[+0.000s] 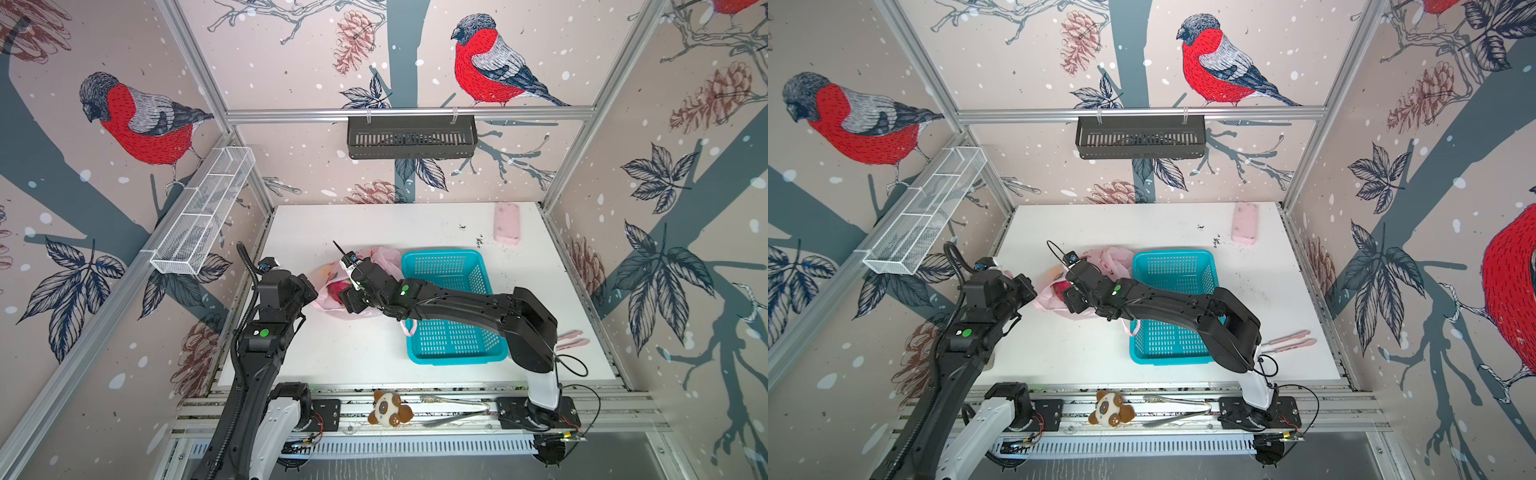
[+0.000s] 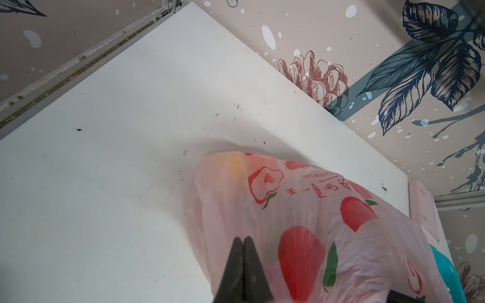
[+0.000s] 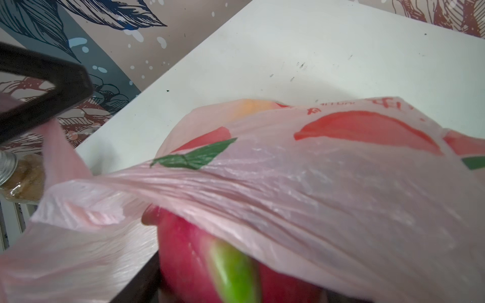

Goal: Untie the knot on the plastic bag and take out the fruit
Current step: 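Lift the dragon fruit out of the pink bag with the right gripper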

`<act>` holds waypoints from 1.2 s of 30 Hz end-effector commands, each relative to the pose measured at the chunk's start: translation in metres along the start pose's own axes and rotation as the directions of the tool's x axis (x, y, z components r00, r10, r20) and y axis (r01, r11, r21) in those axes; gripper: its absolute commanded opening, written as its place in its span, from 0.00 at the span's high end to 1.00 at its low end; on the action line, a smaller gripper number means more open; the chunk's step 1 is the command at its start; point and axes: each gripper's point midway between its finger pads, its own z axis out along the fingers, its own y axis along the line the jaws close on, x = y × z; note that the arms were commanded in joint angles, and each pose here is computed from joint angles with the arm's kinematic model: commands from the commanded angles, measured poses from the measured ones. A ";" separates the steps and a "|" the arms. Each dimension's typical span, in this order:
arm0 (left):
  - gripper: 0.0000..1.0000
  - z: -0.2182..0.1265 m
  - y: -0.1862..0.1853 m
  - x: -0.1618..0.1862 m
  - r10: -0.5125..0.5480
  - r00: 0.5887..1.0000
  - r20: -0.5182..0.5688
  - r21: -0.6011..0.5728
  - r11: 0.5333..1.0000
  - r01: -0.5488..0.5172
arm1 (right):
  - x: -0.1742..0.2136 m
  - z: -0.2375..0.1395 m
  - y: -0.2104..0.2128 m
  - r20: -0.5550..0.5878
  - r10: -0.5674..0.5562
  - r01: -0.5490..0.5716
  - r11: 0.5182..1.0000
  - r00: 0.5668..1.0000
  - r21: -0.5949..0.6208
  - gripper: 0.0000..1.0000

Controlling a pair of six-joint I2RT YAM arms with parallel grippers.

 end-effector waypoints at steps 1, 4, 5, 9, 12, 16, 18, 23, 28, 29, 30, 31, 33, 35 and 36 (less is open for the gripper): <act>1.00 0.003 -0.008 -0.018 0.026 0.998 0.060 0.014 1.000 -0.027 | -0.022 -0.012 0.010 0.087 -0.032 0.035 0.999 0.996 -0.029 0.44; 1.00 0.009 -0.008 -0.019 0.040 0.997 0.060 0.006 0.999 -0.041 | -0.027 -0.019 0.015 0.114 -0.055 0.059 0.998 0.992 -0.036 0.44; 1.00 0.010 -0.008 -0.021 0.045 0.997 0.063 0.003 0.999 -0.045 | -0.028 -0.021 0.015 0.121 -0.062 0.066 0.997 0.991 -0.033 0.44; 1.00 0.014 -0.006 -0.027 0.070 0.995 0.076 -0.025 0.997 -0.068 | -0.034 -0.029 0.018 0.158 -0.082 0.089 0.995 0.984 -0.038 0.44; 1.00 0.015 -0.006 -0.034 0.090 0.992 0.091 -0.043 0.995 -0.086 | -0.039 -0.037 0.021 0.189 -0.097 0.107 0.993 0.977 -0.043 0.44; 1.00 0.016 -0.008 -0.040 0.107 0.989 0.105 -0.054 0.993 -0.102 | -0.046 -0.044 0.023 0.224 -0.107 0.119 0.992 0.969 -0.041 0.44; 1.00 0.016 -0.008 -0.043 0.119 0.986 0.113 -0.060 0.992 -0.113 | -0.049 -0.047 0.023 0.237 -0.106 0.119 0.992 0.966 -0.042 0.44; 1.00 0.013 -0.008 -0.052 0.144 0.980 0.140 -0.081 0.988 -0.133 | -0.052 -0.050 0.026 0.253 -0.110 0.128 0.990 0.961 -0.054 0.45; 1.00 0.009 -0.009 -0.057 0.148 0.976 0.160 -0.081 0.987 -0.137 | -0.059 -0.053 0.026 0.277 -0.105 0.123 0.991 0.955 -0.048 0.45; 1.00 0.009 -0.009 -0.057 0.152 0.975 0.162 -0.083 0.987 -0.140 | -0.061 -0.054 0.025 0.288 -0.100 0.118 0.992 0.952 -0.045 0.46; 1.00 0.008 -0.009 -0.057 0.154 0.974 0.165 -0.083 0.986 -0.142 | -0.065 -0.055 0.025 0.298 -0.095 0.113 0.993 0.950 -0.043 0.46; 1.00 0.007 -0.008 -0.057 0.155 0.974 0.167 -0.084 0.986 -0.142 | -0.069 -0.056 0.025 0.307 -0.091 0.108 0.993 0.947 -0.040 0.46; 1.00 0.004 -0.010 -0.057 0.157 0.973 0.171 -0.073 0.987 -0.146 | -0.076 -0.057 0.025 0.325 -0.083 0.100 0.994 0.942 -0.037 0.46; 1.00 0.001 -0.011 -0.057 0.156 0.972 0.176 -0.062 0.987 -0.147 | -0.082 -0.058 0.026 0.342 -0.076 0.094 0.995 0.937 -0.037 0.46; 1.00 0.000 -0.012 -0.057 0.156 0.971 0.181 -0.055 0.987 -0.149 | -0.085 -0.058 0.026 0.350 -0.071 0.090 0.995 0.934 -0.037 0.46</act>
